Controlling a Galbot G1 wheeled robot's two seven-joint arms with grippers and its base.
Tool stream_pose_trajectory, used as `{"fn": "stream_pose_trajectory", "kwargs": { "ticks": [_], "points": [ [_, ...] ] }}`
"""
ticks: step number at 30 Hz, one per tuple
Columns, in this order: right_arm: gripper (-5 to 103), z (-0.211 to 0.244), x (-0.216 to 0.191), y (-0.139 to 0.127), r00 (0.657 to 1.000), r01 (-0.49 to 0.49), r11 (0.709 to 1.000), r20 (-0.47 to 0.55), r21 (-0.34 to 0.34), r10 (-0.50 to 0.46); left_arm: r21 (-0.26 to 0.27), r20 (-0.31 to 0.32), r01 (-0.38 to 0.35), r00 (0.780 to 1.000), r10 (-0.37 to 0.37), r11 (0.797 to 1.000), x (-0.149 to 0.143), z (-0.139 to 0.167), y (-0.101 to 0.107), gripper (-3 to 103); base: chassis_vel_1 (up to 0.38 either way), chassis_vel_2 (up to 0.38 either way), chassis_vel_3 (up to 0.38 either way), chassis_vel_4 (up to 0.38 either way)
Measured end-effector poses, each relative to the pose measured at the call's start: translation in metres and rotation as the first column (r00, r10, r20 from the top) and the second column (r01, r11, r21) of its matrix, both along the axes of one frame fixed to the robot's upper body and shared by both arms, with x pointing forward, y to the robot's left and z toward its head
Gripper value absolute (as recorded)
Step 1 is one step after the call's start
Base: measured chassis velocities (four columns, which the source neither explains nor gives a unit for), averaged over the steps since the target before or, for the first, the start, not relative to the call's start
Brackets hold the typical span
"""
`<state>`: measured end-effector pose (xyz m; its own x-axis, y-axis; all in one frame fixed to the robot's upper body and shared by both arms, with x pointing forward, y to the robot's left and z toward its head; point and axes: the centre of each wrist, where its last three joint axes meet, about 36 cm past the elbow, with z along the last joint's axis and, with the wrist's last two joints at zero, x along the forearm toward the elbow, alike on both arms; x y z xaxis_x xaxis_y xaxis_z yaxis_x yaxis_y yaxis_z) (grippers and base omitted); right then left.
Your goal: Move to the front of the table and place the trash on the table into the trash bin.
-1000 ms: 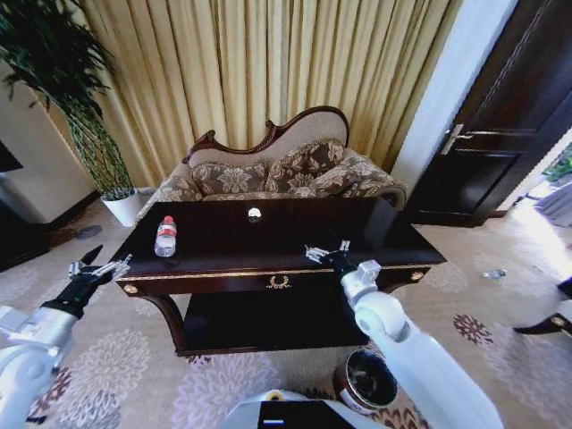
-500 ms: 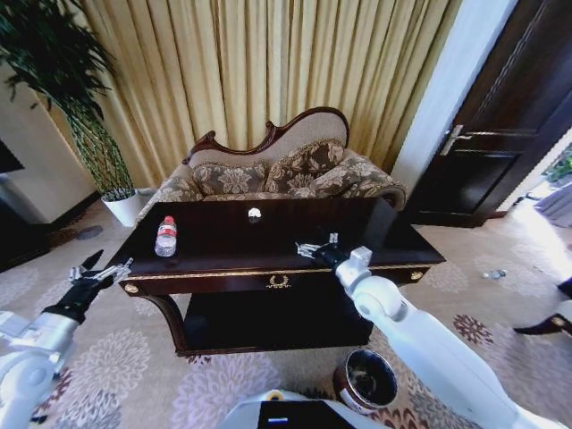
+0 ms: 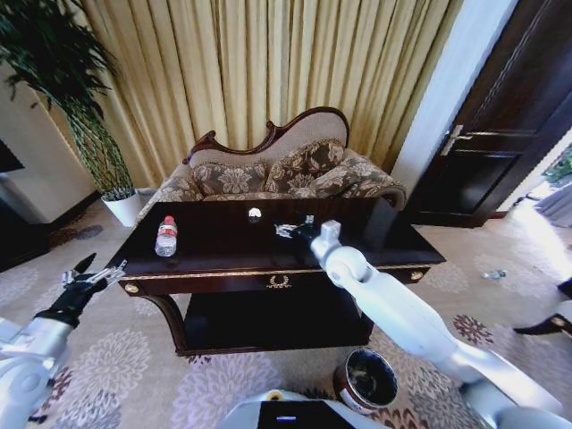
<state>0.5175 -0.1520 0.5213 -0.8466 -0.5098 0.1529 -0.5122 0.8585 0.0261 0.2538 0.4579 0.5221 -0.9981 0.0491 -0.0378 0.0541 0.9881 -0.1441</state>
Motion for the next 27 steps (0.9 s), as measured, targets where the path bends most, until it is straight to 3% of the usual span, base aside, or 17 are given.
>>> {"fn": "stream_pose_trajectory", "kwargs": {
  "ticks": [13,21,27],
  "points": [
    [100,0.03,0.071,0.051,0.994,-0.111,0.993,-0.004,-0.039,0.11,-0.01,0.004,-0.023,1.0,0.023,1.0,-0.002,0.001,-0.001,100,0.0,0.0,0.0,0.0],
    [100,0.035,0.106,0.079,0.995,-0.073,0.997,-0.072,-0.037,0.07,-0.018,-0.008,-0.031,0.999,0.031,0.999,-0.003,0.001,-0.006,100,0.0,0.0,0.0,0.0],
    [100,0.036,0.116,0.108,0.989,-0.067,0.995,-0.136,-0.078,0.056,-0.011,-0.014,-0.028,1.0,0.028,1.0,-0.002,0.002,-0.007,100,0.0,0.0,0.0,0.0]
  ]
}}
